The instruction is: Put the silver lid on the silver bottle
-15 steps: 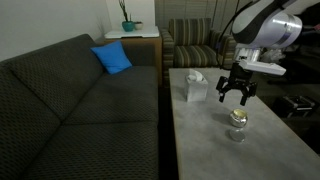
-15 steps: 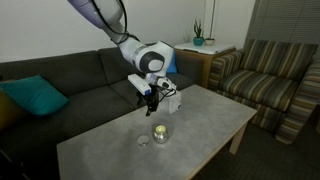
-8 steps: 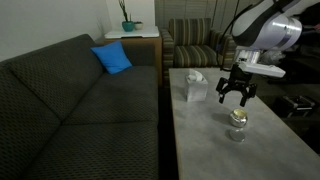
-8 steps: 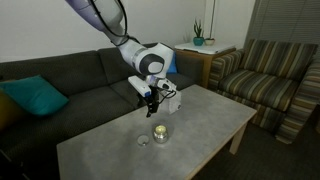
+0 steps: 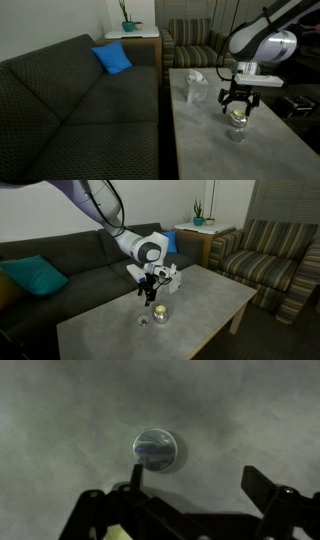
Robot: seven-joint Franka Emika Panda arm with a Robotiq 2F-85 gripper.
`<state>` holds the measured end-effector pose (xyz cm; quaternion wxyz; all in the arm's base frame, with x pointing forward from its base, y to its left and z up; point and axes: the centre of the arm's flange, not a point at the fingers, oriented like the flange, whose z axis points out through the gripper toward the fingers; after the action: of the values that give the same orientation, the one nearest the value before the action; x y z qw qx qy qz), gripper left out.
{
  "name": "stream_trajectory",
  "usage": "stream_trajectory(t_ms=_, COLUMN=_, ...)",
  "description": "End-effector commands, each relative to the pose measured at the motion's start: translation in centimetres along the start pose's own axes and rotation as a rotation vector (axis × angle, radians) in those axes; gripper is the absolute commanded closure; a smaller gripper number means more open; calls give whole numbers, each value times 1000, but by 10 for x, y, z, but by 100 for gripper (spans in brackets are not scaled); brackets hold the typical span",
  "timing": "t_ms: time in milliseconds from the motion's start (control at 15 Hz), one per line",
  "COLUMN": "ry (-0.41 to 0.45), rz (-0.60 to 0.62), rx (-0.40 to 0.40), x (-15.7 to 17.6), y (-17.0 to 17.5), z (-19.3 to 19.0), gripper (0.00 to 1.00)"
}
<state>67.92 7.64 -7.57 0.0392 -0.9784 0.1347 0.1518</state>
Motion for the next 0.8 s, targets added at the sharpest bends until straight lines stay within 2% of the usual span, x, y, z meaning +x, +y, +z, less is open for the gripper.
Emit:
stream_trajectory(t_ms=0, ry=-19, rz=21, rx=-60, x=16, y=2, z=23, gripper=0)
stream_trajectory(t_ms=200, ry=-20, rz=7, rx=-90, x=22, y=10, z=38, gripper=0)
stream_trajectory(t_ms=600, ry=-21, rz=-116, rx=-81, x=39, y=30, z=49, gripper=0)
stream_trajectory(t_ms=667, ry=-18, rz=-106, rx=-73, x=37, y=35, z=44, gripper=0)
stream_trajectory(t_ms=733, ry=-14, rz=-86, rx=-86, x=6, y=30, z=27, gripper=0)
